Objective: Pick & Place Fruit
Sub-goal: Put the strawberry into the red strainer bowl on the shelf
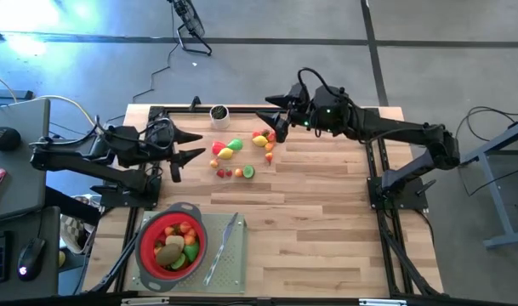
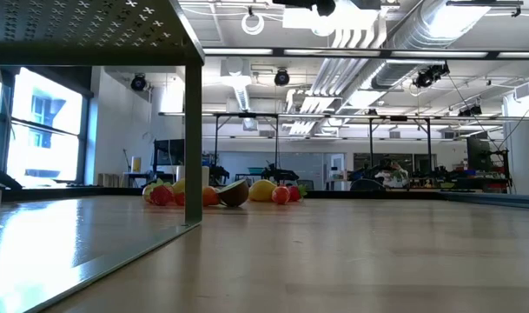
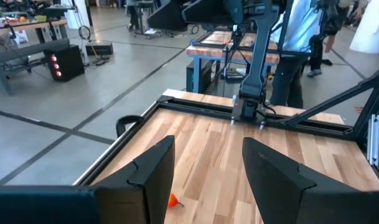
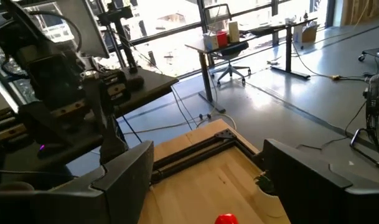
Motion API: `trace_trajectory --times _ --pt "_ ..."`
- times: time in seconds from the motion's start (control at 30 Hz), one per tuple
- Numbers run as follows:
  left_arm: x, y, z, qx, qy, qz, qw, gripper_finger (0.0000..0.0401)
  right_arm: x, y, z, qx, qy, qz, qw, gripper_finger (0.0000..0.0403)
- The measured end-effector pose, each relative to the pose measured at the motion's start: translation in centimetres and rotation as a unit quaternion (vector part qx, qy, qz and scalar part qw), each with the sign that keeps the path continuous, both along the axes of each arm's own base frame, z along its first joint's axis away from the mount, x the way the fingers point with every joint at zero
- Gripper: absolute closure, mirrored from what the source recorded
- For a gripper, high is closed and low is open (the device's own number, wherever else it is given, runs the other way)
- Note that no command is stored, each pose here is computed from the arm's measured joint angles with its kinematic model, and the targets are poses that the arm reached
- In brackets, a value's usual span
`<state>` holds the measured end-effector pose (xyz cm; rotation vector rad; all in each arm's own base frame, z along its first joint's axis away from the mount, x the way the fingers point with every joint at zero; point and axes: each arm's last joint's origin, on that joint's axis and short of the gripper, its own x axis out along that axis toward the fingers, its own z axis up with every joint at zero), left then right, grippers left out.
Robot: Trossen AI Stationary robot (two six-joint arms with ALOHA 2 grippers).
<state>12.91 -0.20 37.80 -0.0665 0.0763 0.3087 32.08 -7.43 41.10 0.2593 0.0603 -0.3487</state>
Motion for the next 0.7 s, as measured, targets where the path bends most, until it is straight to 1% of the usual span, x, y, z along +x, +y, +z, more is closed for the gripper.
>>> trace_trajectory --times 0.27,0.47,0.57,0.7 --pt "1.6 -0.2 -0.3 -0.012 0.004 -0.001 1.0 0.022 -0.3 -1.1 0.0 0.001 0.002 0.019 1.0 0.0109" --pt "2.9 -0.4 -0.1 -0.004 -0.011 -0.015 1.0 0.022 -0.4 -1.7 -0.1 -0.006 0.005 0.022 1.0 0.0109" --pt "3.3 -0.5 -0.3 -0.002 -0.003 -0.021 1.0 0.022 -0.5 -2.0 -0.1 -0.004 0.009 0.028 1.0 0.0109" --pt "3.9 -0.6 -0.6 -0.014 0.004 -0.03 0.999 0.022 -0.5 -2.0 -0.2 -0.003 0.011 0.03 0.999 0.0109"
